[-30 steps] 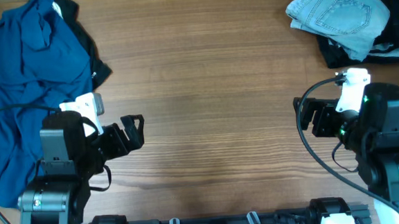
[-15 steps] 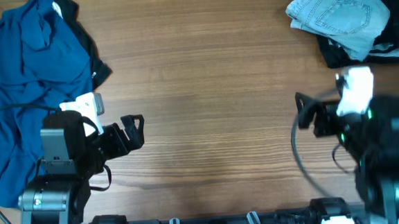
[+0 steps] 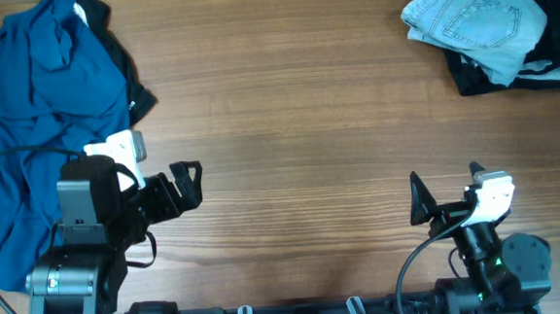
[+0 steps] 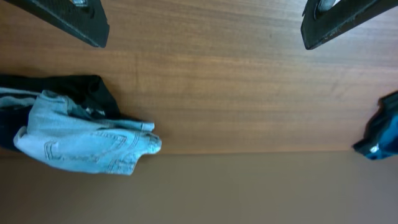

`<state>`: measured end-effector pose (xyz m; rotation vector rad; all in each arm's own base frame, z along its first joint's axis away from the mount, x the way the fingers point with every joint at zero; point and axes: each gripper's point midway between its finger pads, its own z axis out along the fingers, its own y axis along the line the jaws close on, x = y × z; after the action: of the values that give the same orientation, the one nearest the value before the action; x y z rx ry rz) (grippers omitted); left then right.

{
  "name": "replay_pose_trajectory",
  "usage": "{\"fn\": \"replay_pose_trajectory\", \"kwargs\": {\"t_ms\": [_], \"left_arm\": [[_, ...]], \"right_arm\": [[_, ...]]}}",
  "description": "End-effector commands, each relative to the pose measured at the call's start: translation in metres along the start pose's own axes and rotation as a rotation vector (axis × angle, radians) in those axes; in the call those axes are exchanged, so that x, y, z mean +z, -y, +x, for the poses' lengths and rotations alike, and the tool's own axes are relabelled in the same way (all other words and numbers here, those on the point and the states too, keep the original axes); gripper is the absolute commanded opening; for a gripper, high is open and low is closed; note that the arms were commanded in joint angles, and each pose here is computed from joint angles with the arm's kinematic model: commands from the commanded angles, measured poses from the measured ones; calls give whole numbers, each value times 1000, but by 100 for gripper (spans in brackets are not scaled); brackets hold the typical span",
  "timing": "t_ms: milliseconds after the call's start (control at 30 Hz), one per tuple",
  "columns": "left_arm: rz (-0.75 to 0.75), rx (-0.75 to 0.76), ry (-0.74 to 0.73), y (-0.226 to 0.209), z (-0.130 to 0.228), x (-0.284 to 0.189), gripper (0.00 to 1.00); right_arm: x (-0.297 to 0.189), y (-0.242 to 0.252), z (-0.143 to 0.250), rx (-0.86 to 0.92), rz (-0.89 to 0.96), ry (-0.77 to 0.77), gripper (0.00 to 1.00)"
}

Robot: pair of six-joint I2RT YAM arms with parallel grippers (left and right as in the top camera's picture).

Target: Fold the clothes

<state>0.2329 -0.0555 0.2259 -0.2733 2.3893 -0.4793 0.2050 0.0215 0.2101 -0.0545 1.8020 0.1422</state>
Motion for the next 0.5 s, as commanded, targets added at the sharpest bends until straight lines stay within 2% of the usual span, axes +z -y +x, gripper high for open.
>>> {"fn": "replay_pose_trajectory", "kwargs": {"t_ms": [0,133,267,367,467], "left_arm": [[-5,4,0,-1,1,1,100],[-4,4,0,-1,1,1,100],[-5,4,0,-1,1,1,100],[-5,4,0,-1,0,1,100],[-4,4,0,-1,1,1,100]], "right_arm": [[4,-3,4,-22,-21,41,100],[14,-5,1,-64,-32,100,100],[26,-3,-3,-182,-21,196,100],[39,-1,6,-276,-7,261,100],[47,3,23,-285,7,239,100]]}}
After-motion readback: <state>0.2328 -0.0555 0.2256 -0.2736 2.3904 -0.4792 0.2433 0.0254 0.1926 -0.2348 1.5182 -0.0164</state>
